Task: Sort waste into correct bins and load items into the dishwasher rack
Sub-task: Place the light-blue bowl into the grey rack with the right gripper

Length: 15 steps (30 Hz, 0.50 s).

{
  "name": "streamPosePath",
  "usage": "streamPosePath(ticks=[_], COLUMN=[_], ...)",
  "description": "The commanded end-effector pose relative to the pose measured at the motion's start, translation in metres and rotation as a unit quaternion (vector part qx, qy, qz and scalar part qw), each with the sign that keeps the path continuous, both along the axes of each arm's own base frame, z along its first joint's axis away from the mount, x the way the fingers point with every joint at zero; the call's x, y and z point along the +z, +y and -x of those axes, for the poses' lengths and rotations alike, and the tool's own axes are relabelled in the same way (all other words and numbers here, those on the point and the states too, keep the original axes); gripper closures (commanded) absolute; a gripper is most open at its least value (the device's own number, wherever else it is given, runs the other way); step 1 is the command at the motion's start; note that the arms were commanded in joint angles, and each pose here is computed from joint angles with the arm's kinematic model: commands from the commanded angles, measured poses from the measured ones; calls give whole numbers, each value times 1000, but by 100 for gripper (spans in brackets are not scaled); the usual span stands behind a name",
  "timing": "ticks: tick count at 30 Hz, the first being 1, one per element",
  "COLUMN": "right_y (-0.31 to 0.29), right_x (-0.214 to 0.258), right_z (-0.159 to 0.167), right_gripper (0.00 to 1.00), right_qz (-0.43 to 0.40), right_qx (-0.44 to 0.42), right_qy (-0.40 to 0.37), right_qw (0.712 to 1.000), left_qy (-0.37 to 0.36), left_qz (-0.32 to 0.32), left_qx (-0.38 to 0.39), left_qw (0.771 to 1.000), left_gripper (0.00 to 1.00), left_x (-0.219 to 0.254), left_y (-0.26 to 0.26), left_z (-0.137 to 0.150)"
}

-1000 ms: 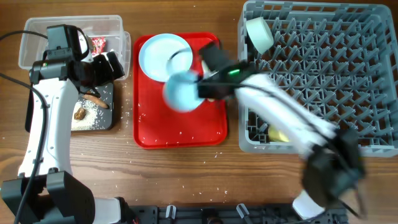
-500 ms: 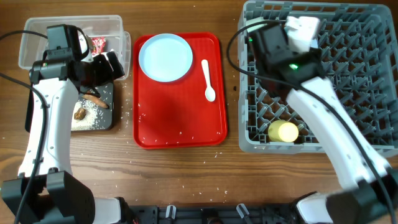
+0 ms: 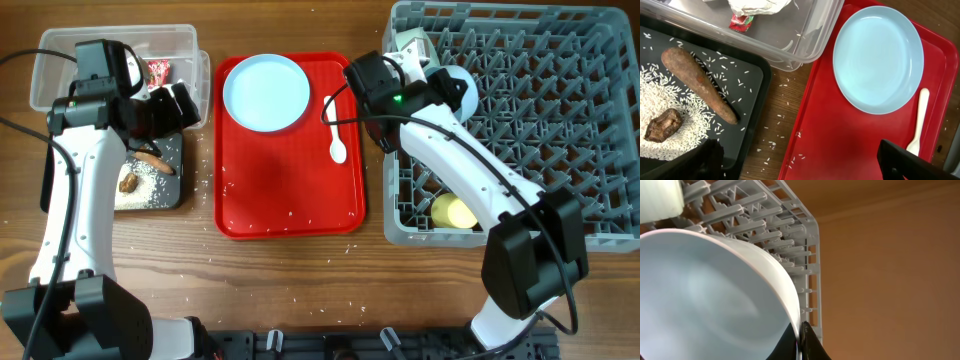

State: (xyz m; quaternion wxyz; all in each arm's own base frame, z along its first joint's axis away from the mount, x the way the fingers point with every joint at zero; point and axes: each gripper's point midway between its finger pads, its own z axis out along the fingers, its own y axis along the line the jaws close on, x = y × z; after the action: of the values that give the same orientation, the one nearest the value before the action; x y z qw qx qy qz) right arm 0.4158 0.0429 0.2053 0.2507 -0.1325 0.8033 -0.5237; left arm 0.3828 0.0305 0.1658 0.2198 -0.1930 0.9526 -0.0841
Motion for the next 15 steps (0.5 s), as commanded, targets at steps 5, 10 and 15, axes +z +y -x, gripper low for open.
streamPosePath(ticks=[5, 10, 15], right_y=[-7, -3, 6], right_x=[7, -20, -40], right_z=[0, 0, 3], right_gripper=[96, 96, 96], right_qz=[49, 48, 49], right_qx=[-9, -1, 14], right_qy=[3, 51, 90], right_qw=[999, 998, 995], left_qy=[-13, -13, -13], left_qz=[-2, -2, -2], left_qx=[-1, -1, -1], left_qw=[1000, 1000, 1000], left_gripper=[0, 0, 0], left_x=[9, 9, 9], left_y=[1, 1, 1], left_z=[-3, -3, -3])
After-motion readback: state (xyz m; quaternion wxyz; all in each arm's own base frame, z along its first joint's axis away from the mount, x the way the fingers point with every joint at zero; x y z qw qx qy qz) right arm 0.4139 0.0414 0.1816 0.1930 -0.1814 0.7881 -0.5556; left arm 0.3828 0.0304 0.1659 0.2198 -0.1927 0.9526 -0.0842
